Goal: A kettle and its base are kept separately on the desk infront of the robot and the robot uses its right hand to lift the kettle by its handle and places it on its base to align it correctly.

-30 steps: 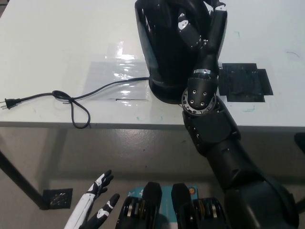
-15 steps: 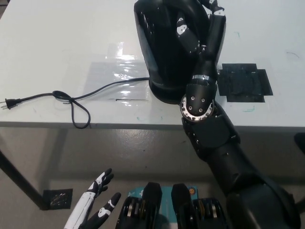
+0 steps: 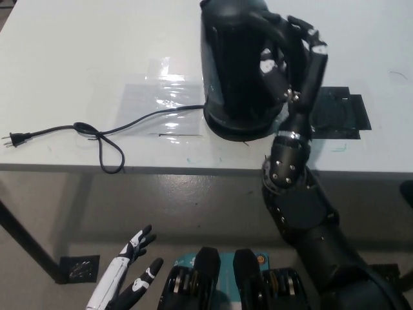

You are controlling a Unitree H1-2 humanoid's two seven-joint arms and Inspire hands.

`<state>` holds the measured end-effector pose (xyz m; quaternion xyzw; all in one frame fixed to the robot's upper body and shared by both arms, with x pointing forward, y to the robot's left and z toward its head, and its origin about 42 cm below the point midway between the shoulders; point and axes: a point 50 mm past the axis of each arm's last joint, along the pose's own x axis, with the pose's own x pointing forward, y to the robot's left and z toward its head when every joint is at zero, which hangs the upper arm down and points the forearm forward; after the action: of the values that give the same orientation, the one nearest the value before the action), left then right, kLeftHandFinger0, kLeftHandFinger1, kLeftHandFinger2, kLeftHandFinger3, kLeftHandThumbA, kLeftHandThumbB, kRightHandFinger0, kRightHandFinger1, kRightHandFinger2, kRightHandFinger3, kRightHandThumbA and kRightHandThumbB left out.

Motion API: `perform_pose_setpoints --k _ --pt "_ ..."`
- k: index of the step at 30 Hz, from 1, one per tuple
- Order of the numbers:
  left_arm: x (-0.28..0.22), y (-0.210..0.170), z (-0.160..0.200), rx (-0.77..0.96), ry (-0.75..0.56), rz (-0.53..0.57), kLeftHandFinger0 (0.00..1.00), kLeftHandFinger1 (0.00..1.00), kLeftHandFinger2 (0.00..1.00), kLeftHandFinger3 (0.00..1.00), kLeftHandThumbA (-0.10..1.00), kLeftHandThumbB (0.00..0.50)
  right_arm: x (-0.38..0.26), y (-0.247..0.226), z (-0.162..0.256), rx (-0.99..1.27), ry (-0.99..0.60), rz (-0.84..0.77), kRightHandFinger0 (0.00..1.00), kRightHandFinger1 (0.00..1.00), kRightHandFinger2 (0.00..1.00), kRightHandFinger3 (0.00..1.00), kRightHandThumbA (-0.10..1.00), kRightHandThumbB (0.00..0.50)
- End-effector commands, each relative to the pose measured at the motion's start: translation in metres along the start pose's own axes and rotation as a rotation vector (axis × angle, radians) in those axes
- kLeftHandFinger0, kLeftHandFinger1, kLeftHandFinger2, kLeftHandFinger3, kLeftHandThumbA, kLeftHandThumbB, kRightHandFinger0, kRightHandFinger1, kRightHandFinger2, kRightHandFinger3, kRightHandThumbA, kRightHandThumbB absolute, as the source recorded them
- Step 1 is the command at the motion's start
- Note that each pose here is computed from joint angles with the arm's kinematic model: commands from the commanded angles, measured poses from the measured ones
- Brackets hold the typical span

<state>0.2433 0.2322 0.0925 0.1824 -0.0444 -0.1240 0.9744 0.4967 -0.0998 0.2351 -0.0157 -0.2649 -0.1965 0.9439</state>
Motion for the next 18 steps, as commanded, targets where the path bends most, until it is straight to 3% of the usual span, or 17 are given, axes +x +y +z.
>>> perform_pose_setpoints --k 1,7,18 --pt "0.002 0.006 0.006 0.02 -0.06 -0.012 1.0 1.0 0.95 1.0 0.83 0.069 0.002 -0.012 -0.004 0.024 0.018 0.005 0.0 0.14 0.5 0.62 -0.1 0.1" --pt "0.003 0.006 0.005 0.019 -0.066 -0.015 1.0 1.0 0.93 1.0 0.83 0.06 -0.006 -0.017 -0.015 0.025 0.067 -0.007 0.0 0.08 0.44 0.57 -0.1 0.104" --pt "0.007 0.008 0.01 0.031 -0.078 -0.019 1.0 0.97 0.9 1.0 0.83 0.058 -0.012 0.003 -0.017 -0.02 0.087 0.016 0.0 0.11 0.48 0.63 -0.1 0.134"
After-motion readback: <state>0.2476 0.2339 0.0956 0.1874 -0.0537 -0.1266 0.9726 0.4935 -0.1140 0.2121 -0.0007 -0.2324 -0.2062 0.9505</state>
